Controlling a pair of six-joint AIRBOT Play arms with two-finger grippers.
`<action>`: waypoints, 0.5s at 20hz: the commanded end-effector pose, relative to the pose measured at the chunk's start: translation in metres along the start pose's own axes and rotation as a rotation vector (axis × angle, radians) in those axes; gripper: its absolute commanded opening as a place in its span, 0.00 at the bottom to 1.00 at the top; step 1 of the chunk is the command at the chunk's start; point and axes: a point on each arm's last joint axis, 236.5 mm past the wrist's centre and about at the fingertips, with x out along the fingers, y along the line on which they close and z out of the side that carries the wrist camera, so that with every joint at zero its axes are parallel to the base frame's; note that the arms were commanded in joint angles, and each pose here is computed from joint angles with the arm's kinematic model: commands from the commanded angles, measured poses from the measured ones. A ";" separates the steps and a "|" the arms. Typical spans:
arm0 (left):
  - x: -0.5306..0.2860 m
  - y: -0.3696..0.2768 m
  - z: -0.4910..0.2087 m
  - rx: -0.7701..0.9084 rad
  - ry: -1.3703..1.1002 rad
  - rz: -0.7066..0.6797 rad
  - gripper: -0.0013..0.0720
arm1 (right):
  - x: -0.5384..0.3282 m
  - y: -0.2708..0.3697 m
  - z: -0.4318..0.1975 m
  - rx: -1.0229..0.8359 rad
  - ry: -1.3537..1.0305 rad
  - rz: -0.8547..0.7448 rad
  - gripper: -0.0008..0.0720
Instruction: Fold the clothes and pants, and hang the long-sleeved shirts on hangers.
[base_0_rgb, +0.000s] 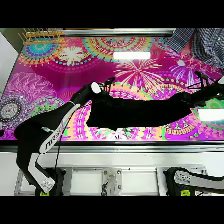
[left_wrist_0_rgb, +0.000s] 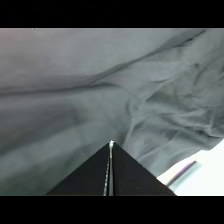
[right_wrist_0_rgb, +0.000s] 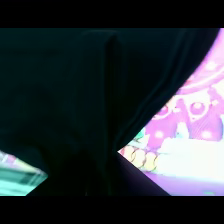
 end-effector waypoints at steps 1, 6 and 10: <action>0.034 -0.038 -0.002 0.059 0.028 -0.051 0.03 | -0.035 0.040 0.001 -0.083 -0.034 -0.051 0.04; 0.077 -0.067 -0.017 0.134 0.107 -0.073 0.03 | -0.054 0.114 0.005 -0.220 -0.077 -0.027 0.04; 0.098 -0.073 -0.034 0.156 0.158 -0.074 0.03 | -0.059 0.152 0.007 -0.267 -0.109 -0.005 0.04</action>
